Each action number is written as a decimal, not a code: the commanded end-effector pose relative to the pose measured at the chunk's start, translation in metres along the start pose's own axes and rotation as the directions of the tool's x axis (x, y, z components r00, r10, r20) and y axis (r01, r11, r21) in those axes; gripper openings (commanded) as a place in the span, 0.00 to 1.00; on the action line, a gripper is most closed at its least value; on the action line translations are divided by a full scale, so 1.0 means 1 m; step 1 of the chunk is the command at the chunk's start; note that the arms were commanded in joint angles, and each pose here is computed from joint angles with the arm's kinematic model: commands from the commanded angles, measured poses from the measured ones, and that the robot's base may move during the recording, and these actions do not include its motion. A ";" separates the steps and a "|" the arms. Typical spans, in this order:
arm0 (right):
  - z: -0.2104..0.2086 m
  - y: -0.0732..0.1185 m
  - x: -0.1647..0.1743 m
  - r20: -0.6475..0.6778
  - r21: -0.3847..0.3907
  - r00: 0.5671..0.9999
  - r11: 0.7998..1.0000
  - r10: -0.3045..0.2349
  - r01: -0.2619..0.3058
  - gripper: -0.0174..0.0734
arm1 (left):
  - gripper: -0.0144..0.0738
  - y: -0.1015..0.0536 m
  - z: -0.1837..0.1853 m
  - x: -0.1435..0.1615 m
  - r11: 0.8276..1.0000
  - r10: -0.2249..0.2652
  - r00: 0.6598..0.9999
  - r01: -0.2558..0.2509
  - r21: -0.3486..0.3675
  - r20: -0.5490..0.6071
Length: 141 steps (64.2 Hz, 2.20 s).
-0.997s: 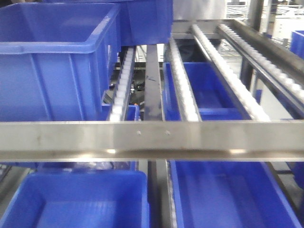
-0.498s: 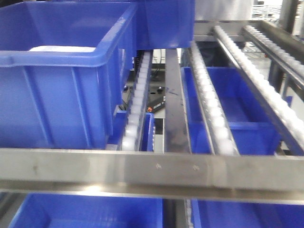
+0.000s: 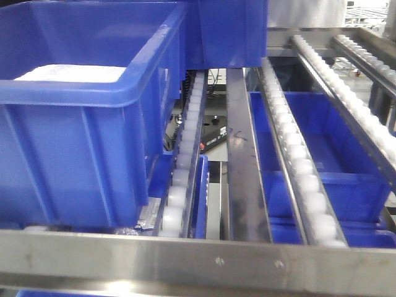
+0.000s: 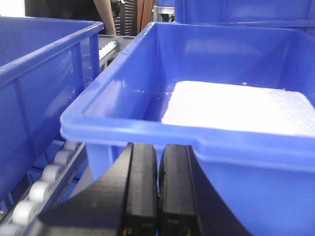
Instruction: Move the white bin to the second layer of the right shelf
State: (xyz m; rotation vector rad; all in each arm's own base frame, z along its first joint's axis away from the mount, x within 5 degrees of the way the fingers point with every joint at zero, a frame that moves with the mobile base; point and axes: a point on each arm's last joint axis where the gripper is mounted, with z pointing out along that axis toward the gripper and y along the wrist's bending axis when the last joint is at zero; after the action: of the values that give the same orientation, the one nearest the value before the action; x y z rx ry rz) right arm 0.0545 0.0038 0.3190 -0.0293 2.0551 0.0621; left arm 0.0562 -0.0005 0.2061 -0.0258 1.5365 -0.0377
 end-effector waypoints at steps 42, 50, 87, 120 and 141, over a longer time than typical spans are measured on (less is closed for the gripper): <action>-0.005 -0.002 -0.020 0.160 0.024 0.987 1.000 -0.024 0.020 0.25 | 0.26 0.001 -0.001 0.001 1.000 -0.010 0.997 0.011 -0.004 0.072; -0.004 -0.002 -0.020 0.153 0.028 0.988 0.999 -0.027 0.023 0.25 | 0.26 0.001 -0.001 0.001 1.000 -0.010 0.997 0.011 -0.004 0.072; 0.037 -0.003 -0.006 0.024 0.023 0.993 0.993 0.119 -0.119 0.25 | 0.26 0.001 -0.001 0.001 1.000 -0.010 0.997 0.011 -0.004 0.072; 0.138 -0.004 -0.009 -0.179 0.071 0.961 0.977 0.211 -0.201 0.25 | 0.26 0.001 -0.001 0.001 1.000 -0.010 0.997 0.011 -0.004 0.072; 0.147 -0.009 -0.011 -0.145 0.086 0.976 0.985 0.164 -0.152 0.25 | 0.26 0.001 -0.001 0.001 1.000 -0.010 0.997 0.011 -0.004 0.072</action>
State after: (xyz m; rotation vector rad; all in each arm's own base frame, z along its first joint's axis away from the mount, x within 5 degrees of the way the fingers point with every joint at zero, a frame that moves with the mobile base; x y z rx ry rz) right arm 0.1816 0.0062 0.2434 0.1819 2.3375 0.0842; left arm 0.0562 -0.0005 0.2061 -0.0258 1.5365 -0.0377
